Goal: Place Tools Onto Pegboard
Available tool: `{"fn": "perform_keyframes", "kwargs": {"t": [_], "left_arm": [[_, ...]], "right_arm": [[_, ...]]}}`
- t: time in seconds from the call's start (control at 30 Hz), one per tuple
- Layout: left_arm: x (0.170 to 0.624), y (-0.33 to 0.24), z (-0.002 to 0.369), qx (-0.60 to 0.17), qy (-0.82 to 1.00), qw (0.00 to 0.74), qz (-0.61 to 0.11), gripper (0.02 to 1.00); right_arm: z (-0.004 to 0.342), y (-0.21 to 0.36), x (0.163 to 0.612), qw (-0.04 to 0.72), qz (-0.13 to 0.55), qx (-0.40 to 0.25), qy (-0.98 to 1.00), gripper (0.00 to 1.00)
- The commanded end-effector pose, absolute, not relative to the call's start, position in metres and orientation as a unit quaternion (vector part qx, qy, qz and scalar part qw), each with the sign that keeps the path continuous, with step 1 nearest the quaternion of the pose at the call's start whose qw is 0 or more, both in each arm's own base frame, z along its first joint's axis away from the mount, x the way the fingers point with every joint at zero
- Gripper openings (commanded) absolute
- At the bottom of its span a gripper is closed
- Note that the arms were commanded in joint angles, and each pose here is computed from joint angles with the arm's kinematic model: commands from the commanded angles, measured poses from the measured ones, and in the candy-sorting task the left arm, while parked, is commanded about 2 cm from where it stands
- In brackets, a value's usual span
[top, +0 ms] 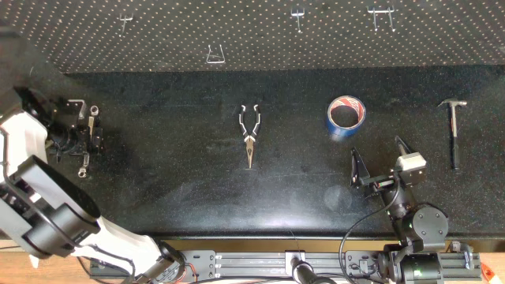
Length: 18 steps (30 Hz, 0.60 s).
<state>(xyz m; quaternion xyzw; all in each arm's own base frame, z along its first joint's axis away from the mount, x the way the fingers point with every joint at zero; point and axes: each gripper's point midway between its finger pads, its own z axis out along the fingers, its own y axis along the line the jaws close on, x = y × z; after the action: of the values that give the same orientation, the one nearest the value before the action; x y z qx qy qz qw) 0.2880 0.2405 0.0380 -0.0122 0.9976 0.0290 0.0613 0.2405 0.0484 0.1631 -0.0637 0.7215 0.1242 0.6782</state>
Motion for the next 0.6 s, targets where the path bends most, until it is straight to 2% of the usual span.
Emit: {"fn": "perform_keyframes", "kwargs": {"t": [0.03,0.37,0.6], "left_arm": [[0.304,0.259,0.032,0.0,0.997,0.062,0.045,0.993],[0.323,0.254,0.024,-0.046,0.995,0.091,0.001,0.993],[0.323,0.252,0.013,-0.053,0.995,0.082,-0.01,0.993]], "right_arm": [[0.162,0.048,0.24,0.677,0.127,-0.057,0.723,0.985],[0.162,0.048,0.24,0.677,0.127,-0.057,0.723,0.985],[0.162,0.048,0.24,0.677,0.127,-0.057,0.723,0.985]]}}
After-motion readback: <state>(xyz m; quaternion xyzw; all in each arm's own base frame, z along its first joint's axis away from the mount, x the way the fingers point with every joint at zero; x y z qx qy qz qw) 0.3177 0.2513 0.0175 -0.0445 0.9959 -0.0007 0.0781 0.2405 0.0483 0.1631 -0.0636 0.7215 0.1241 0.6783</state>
